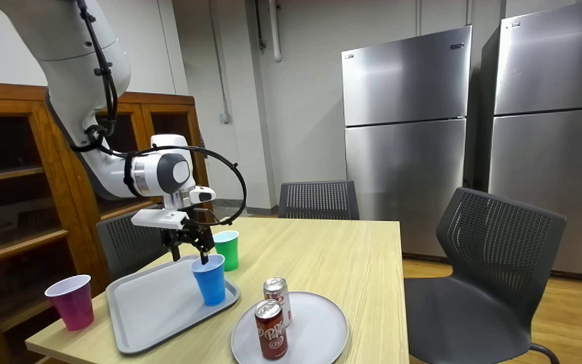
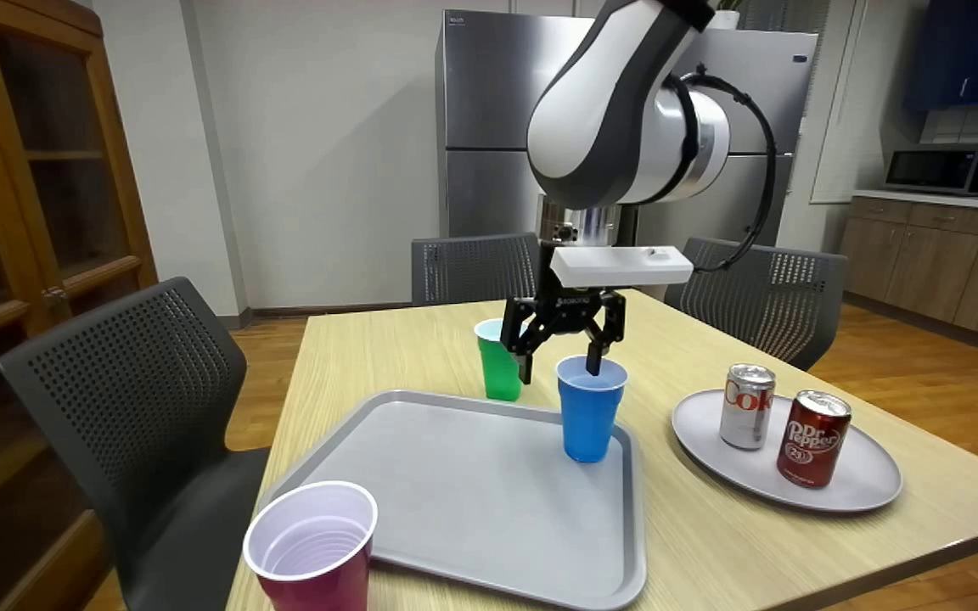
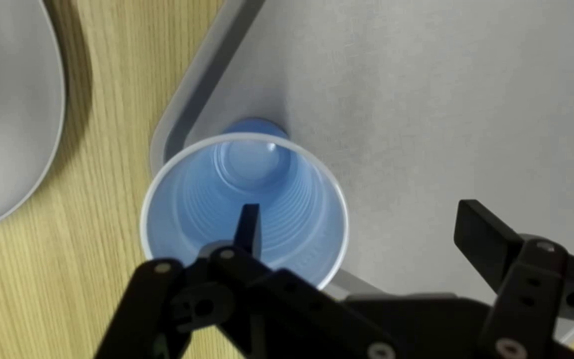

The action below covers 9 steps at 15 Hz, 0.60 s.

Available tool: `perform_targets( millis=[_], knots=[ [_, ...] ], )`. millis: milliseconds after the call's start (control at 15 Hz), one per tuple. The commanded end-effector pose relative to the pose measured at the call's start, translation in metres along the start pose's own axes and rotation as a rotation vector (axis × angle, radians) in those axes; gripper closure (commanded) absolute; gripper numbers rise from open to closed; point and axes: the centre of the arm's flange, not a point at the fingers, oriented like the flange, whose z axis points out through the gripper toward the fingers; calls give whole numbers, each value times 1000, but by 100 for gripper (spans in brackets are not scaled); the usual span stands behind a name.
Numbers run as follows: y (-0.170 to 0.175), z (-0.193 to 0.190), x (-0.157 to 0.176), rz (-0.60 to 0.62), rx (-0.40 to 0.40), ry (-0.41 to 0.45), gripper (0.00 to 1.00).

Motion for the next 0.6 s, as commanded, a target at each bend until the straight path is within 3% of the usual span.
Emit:
perform_targets(
  millis=[0, 400, 467, 533],
  knots=[
    [-3, -1, -6, -2, 0, 14, 0],
    [-2, 5, -7, -4, -1, 12, 0],
    [-2, 5, -7, -5, -1, 15, 25],
    [-2, 5, -7, -9, -2, 20, 28]
  ],
)
